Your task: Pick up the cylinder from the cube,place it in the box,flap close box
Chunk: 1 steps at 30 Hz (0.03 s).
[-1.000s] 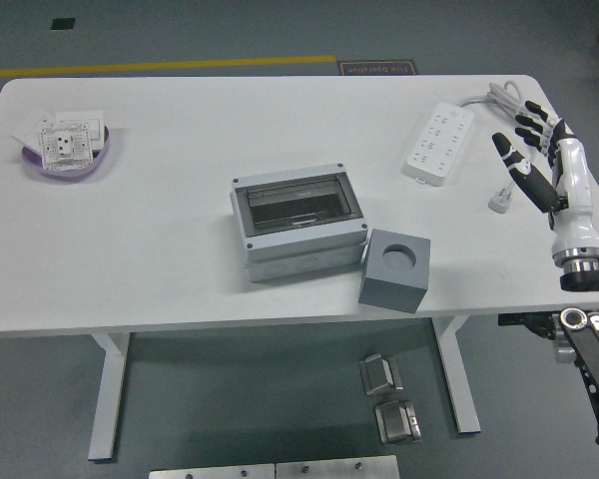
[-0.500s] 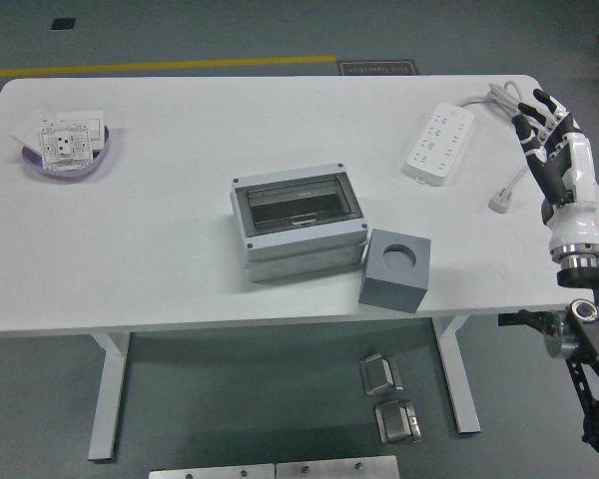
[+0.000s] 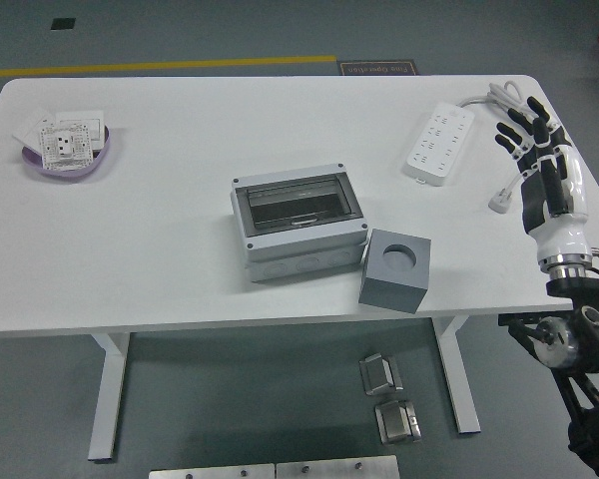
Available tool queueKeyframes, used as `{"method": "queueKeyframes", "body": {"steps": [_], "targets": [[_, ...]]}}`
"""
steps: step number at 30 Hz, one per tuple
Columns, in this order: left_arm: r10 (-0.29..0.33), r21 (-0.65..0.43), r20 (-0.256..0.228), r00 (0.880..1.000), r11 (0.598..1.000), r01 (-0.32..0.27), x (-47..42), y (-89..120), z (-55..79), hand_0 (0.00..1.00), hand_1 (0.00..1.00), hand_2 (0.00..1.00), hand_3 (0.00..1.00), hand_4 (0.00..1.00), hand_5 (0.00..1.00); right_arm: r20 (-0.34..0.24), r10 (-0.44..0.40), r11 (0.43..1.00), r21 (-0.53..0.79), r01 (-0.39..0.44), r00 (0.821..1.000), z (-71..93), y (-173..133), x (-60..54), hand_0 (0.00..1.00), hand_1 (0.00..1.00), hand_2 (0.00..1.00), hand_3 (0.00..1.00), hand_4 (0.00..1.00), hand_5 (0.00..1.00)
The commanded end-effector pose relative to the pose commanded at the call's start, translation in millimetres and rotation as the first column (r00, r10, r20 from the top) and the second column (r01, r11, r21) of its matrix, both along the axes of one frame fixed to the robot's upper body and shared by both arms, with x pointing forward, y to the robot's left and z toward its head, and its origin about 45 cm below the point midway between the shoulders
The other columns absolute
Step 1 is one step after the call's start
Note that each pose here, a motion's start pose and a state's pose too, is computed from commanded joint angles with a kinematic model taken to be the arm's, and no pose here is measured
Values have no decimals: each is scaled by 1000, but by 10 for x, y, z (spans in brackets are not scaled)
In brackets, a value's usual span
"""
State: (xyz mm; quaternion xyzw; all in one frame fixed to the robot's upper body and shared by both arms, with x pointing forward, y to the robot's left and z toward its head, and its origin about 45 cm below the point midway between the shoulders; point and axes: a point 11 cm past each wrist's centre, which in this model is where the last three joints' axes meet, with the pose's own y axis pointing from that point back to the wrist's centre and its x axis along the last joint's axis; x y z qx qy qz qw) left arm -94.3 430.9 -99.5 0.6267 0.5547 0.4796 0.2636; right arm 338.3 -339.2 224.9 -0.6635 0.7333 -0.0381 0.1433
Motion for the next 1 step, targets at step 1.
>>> {"method": "queueKeyframes", "body": {"steps": [1], "targets": [[1, -4, 0, 1000, 1000, -1, 1, -12, -4, 784, 819, 844, 938, 699, 237, 2, -6, 1000, -5, 6, 1000, 2, -7, -2, 812, 756, 791, 858, 998, 684]]}}
